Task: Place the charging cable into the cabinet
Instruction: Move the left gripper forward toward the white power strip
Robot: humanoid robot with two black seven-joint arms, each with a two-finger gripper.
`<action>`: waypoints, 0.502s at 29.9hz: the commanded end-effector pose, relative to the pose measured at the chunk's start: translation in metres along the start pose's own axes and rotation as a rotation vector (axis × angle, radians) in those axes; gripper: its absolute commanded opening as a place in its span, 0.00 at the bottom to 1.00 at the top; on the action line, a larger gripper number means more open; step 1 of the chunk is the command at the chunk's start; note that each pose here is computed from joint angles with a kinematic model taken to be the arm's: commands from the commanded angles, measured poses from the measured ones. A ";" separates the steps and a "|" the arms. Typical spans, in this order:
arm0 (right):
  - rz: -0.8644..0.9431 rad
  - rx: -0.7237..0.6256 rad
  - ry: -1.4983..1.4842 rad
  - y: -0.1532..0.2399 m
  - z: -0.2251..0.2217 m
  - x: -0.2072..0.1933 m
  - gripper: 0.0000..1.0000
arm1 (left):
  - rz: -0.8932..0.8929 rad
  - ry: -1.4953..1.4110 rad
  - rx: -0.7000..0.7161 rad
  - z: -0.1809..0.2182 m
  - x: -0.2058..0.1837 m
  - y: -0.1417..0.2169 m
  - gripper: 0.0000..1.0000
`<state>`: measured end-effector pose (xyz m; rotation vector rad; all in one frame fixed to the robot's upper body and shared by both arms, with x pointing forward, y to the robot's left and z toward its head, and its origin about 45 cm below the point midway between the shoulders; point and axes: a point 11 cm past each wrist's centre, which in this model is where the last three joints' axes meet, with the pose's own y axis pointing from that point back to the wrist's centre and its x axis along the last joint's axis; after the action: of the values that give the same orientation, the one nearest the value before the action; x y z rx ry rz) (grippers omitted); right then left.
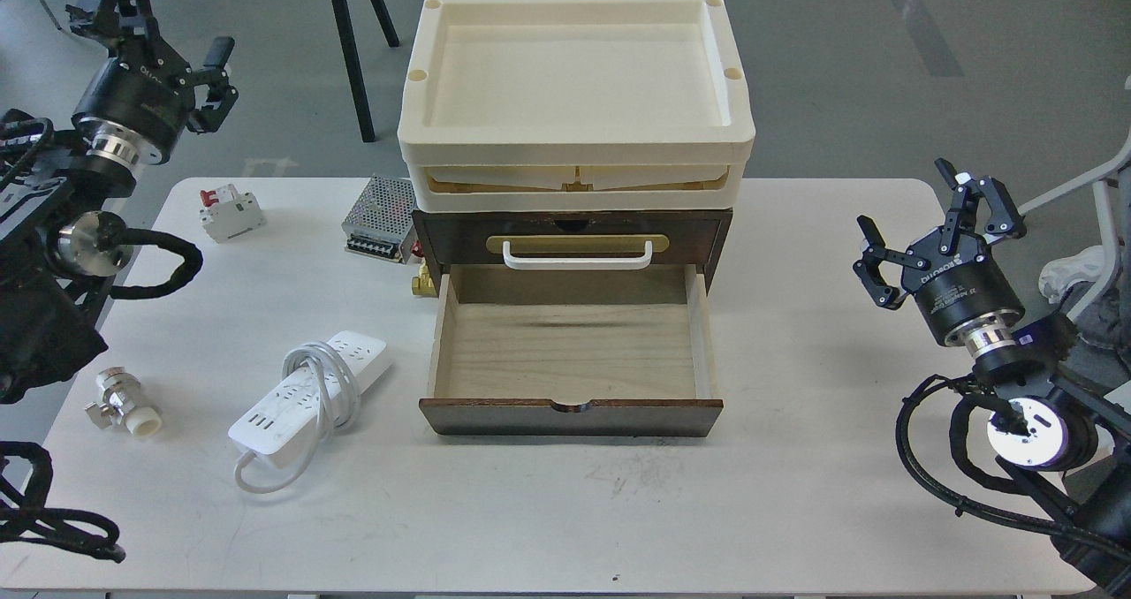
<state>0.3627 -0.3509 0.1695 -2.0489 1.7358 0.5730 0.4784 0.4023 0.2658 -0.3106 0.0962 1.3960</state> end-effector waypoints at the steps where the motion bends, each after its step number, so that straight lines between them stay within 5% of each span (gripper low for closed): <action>1: 0.000 0.001 0.000 0.000 0.000 0.000 0.99 | 0.019 -0.015 0.010 -0.003 0.005 0.003 1.00; 15: 0.002 0.002 0.000 0.000 -0.001 0.000 0.99 | 0.003 -0.137 0.073 0.010 0.032 0.022 1.00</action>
<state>0.3629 -0.3514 0.1699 -2.0464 1.7379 0.5712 0.4677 0.4209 0.2584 -0.2409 0.0820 1.4055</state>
